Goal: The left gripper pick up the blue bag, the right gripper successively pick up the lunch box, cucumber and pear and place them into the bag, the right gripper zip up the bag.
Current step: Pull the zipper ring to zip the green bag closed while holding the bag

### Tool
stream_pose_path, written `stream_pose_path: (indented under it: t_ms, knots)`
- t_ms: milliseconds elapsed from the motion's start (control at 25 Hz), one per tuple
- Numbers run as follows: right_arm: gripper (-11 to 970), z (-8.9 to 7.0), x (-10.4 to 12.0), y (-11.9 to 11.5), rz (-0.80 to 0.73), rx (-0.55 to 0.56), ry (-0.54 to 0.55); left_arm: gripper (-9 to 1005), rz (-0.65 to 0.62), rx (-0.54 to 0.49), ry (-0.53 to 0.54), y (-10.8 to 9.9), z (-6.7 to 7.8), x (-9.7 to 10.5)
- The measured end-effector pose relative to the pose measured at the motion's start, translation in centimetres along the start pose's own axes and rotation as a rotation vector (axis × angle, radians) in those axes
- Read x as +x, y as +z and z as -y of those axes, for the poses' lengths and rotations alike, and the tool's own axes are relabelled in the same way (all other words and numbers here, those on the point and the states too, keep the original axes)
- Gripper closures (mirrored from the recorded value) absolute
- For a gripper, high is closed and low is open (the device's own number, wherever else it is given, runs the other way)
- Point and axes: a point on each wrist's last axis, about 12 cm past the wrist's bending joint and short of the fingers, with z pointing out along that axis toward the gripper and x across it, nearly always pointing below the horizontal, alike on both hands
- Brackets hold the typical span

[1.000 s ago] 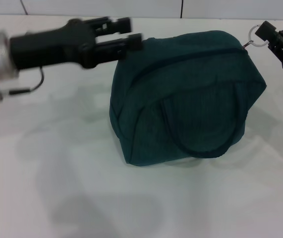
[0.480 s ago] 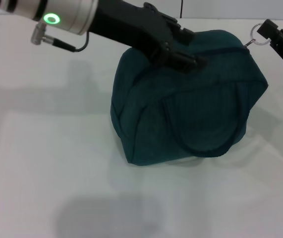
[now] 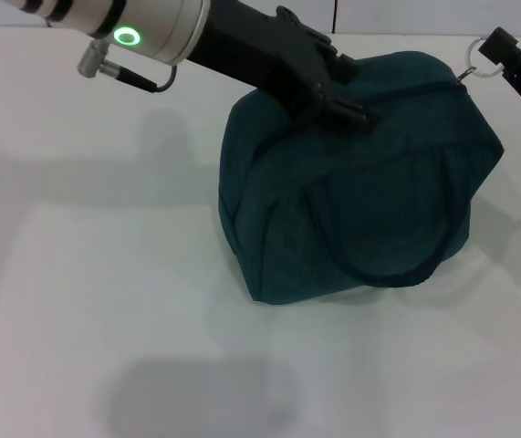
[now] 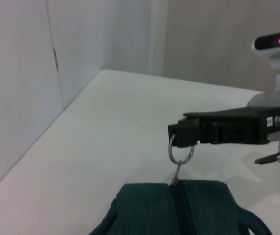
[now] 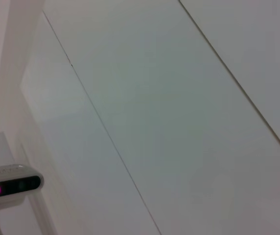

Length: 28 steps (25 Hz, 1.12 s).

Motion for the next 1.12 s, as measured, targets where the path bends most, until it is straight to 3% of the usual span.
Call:
stream_pose_path:
  t_ms: [600,1120]
  knots:
    - [817,0.0,0.0,0.3,-0.002,-0.008,0.002,409,-0.026,-0.026,-0.002,0.9,-0.3,0.3]
    - [811,0.0,0.0,0.3,-0.006,-0.009,0.004,770,-0.042,-0.013,0.057,1.3,0.2,0.4]
